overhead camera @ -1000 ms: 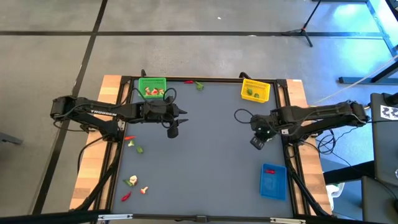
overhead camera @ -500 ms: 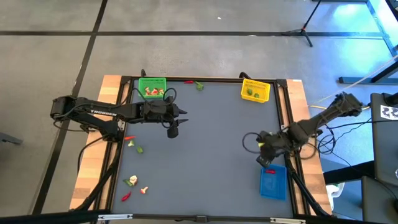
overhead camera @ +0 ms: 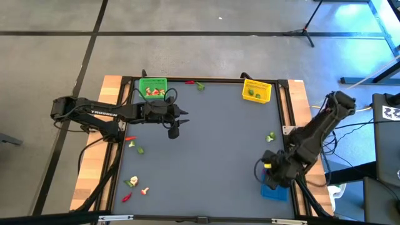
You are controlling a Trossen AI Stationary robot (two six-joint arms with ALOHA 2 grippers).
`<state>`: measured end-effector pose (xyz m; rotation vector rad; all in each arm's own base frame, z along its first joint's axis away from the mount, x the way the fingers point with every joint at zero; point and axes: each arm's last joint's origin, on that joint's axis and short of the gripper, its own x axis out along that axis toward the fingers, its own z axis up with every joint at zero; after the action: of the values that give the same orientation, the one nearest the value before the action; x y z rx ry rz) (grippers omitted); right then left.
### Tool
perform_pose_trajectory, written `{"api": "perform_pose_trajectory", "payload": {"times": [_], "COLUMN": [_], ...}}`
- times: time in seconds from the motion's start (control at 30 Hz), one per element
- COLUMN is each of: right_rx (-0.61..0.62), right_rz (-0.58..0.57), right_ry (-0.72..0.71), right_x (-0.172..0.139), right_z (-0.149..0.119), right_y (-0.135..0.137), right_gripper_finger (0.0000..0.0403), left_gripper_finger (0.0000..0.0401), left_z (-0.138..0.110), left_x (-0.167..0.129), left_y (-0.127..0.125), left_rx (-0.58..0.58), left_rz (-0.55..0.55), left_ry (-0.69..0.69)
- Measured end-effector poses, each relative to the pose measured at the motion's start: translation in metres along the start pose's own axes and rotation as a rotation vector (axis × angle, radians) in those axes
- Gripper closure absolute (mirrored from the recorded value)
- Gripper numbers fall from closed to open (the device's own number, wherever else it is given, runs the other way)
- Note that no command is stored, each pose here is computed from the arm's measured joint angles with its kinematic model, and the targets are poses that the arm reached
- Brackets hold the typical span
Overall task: Sort produce into baskets
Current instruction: Put the red chili pepper into the blue bin
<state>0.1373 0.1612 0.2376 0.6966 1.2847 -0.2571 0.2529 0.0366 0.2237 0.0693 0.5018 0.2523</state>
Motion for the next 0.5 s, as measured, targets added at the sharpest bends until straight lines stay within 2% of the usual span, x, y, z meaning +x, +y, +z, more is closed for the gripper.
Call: {"api": "perform_pose_trajectory", "payload": {"times": [0.27,0.5], "right_rx": [-0.078,-0.078], "right_rz": [-0.142,-0.282], "right_ry": [0.087,0.165], "right_x": [0.033,0.052], "right_z": [-0.019,-0.022], "right_y": [0.008,0.004], "right_gripper_finger": [0.0370,0.0370], "left_gripper_finger": [0.0251,0.0251], "left_z": [0.000,0.000], "left_x": [0.000,0.000], "left_y": [0.000,0.000], "left_rx": [0.000,-0.006], "left_rz": [0.000,0.000], "left_ry": [0.000,0.000]}}
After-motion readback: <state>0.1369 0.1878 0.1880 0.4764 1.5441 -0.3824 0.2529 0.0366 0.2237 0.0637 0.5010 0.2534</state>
